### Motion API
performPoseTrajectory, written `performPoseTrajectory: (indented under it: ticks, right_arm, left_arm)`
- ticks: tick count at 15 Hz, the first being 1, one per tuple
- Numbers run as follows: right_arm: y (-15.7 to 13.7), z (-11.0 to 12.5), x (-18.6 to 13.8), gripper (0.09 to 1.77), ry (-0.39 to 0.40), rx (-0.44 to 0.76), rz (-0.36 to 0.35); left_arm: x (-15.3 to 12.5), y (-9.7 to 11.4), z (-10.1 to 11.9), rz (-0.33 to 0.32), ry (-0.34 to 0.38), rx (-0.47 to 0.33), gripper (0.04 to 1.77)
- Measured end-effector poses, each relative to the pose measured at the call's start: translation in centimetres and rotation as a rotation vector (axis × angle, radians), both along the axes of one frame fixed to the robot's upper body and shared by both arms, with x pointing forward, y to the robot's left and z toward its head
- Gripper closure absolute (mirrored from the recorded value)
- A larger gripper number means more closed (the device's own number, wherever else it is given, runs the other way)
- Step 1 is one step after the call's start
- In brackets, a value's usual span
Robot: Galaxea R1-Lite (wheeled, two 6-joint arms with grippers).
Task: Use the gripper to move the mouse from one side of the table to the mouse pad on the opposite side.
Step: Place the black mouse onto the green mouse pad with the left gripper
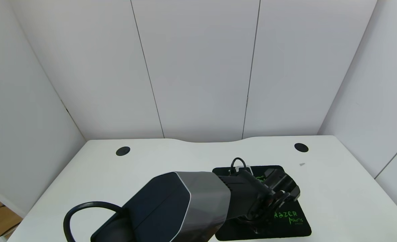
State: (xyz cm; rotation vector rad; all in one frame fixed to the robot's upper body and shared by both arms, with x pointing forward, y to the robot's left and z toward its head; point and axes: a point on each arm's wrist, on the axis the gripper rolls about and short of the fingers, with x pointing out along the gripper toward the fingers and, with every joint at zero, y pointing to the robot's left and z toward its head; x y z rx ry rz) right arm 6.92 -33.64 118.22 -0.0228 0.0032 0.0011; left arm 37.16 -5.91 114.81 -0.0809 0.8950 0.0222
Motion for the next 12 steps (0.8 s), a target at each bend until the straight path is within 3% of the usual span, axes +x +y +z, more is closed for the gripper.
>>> performPoseTrajectory:
  ticks: [6, 12]
  right_arm:
    - [0.0, 0.0, 0.0, 0.15, 0.0, 0.0, 0.0]
    - [0.0, 0.0, 0.0, 0.15, 0.0, 0.0, 0.0]
  left_arm:
    - [0.3, 0.1, 0.9, -0.006, -0.024, -0.015, 0.16]
    - [3.2, 3.8, 5.9, 0.008, -0.082, -0.006, 0.12]
